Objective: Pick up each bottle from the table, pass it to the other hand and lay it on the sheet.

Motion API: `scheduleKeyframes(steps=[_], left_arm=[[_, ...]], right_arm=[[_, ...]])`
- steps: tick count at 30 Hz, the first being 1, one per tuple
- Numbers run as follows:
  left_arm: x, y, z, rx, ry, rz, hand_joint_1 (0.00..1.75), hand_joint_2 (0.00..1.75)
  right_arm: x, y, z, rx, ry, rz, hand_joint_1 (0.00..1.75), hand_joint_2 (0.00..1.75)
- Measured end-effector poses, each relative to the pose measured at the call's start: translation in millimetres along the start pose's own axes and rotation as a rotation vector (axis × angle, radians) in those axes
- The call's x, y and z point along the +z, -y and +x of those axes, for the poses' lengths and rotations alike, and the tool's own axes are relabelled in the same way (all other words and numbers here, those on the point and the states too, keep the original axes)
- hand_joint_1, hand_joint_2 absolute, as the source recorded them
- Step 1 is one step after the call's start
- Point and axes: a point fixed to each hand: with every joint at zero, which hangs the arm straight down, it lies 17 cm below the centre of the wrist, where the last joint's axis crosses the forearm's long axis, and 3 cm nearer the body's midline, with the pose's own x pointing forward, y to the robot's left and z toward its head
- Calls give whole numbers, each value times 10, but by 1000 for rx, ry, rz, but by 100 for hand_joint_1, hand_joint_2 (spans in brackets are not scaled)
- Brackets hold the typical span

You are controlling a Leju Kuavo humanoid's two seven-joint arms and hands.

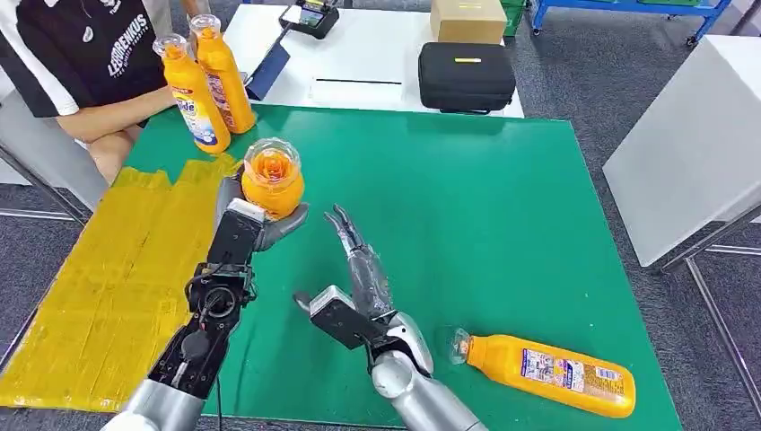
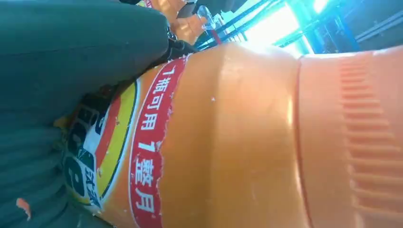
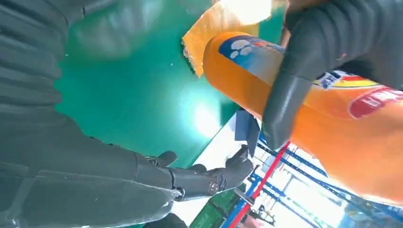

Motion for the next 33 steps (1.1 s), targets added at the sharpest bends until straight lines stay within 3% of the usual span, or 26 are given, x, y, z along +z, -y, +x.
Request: scheduleKeyframes(steps=[2,3,6,7,10,13,16,20,27,32,33], left_arm=[[-1,-21,-33,-51,-7,6,175,175],[-10,-47,-69,-118,-15,13,175,175],[-31,-175,-252,-515,-30,22,175,175],[-31,-192,-315,-646,-32,10,175,175],[70,-193,-602,-978,-61,-69,175,175],[279,-259,-1002,-1174,-145,-166,175,175],[534,-406,-1389,-1252,-261,-240,175,175],[824,-580,-1722,-1325,-362,-309,175,175],[1155,-778,-2011,-1405,-444,-379,175,175],[1301,-818,-2124,-1435,-480,-426,175,175],[1343,-817,-2149,-1439,-487,-439,141,175]], right_arm=[[0,9,18,-2,5,-4,0,175],[6,24,34,-4,11,-8,0,0],[33,124,130,-30,38,-27,0,0],[47,175,162,-38,45,-33,0,175],[79,395,282,-61,78,-66,0,175],[137,703,356,-58,108,-128,0,175],[211,1070,413,5,138,-217,0,175],[331,1510,492,203,162,-342,0,175],[731,2293,660,376,204,-583,0,175],[880,2474,722,401,219,-632,0,175],[898,2476,720,406,219,-632,0,175]])
